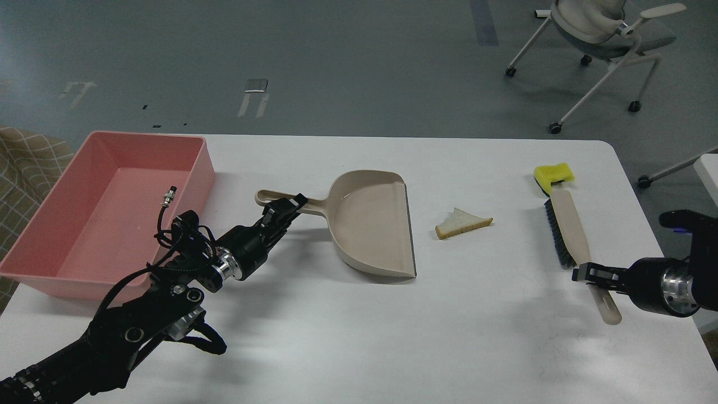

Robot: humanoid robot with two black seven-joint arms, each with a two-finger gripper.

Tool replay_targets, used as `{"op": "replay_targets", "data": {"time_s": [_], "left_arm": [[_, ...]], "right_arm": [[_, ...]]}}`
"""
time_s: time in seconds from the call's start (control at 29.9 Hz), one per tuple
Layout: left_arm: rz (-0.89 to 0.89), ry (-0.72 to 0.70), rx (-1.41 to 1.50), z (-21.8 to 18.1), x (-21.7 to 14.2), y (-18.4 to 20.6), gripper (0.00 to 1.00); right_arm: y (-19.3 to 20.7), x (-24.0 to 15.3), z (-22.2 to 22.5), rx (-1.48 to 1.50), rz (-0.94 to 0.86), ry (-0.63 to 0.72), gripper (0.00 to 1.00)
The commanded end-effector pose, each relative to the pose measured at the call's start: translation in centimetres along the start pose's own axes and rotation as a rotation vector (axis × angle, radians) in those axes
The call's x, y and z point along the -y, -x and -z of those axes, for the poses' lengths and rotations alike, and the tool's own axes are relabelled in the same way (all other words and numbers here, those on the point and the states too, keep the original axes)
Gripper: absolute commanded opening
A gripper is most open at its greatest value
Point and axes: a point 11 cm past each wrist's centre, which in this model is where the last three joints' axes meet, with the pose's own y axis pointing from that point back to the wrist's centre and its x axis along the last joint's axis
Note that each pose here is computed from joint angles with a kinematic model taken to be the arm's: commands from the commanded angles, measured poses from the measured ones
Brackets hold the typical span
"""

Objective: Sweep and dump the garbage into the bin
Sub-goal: 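Reach the right gripper to the brush handle and grasp it, then sweep the sponge and stick into the dustpan with the brush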

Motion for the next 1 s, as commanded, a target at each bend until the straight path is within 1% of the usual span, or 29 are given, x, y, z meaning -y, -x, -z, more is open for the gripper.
{"op": "replay_targets", "data": {"time_s": [0.0, 0.13, 0.27, 0.3, 0.47, 0.6, 0.77, 0.94, 0.97], "left_arm": [[0.0, 0.002, 0.0, -0.1, 0.0, 0.0, 0.23], [0.0, 0.001, -0.004, -0.1, 0.1, 0.0, 0.22], [-0.002, 0.002, -0.003, -0.2, 0.2, -0.1, 0.23], [-0.002, 0.002, -0.003, -0.2, 0.2, -0.1, 0.23], [-0.021, -0.028, 0.002, 0.8, 0.1, -0.7, 0.23], [-0.025, -0.035, -0.003, 1.1, 0.1, -0.7, 0.22], [-0.027, -0.03, -0.011, 1.0, 0.2, -0.6, 0.22], [-0.036, -0.027, -0.01, 0.9, 0.2, -0.9, 0.23], [-0.036, -0.027, -0.01, 0.9, 0.2, -0.9, 0.23]], "right_arm": [[-2.0, -1.3, 0.2, 0.006, -0.062, -0.014, 0.0], [-3.6, -2.3, -0.8, 0.018, -0.107, 0.01, 0.0], [-5.6, -2.6, -3.5, 0.068, -0.148, 0.076, 0.0], [-5.6, -2.6, -3.5, 0.068, -0.148, 0.076, 0.0], [-7.2, -1.0, -5.4, 0.155, -0.184, 0.094, 0.0], [-8.1, -0.1, -5.2, 0.184, -0.2, 0.074, 0.0], [-7.2, 2.4, -4.3, 0.219, -0.17, 0.053, 0.0], [-5.3, 5.7, -3.5, 0.216, -0.096, 0.059, 0.0], [-5.3, 5.7, -3.5, 0.216, -0.096, 0.059, 0.0]]}}
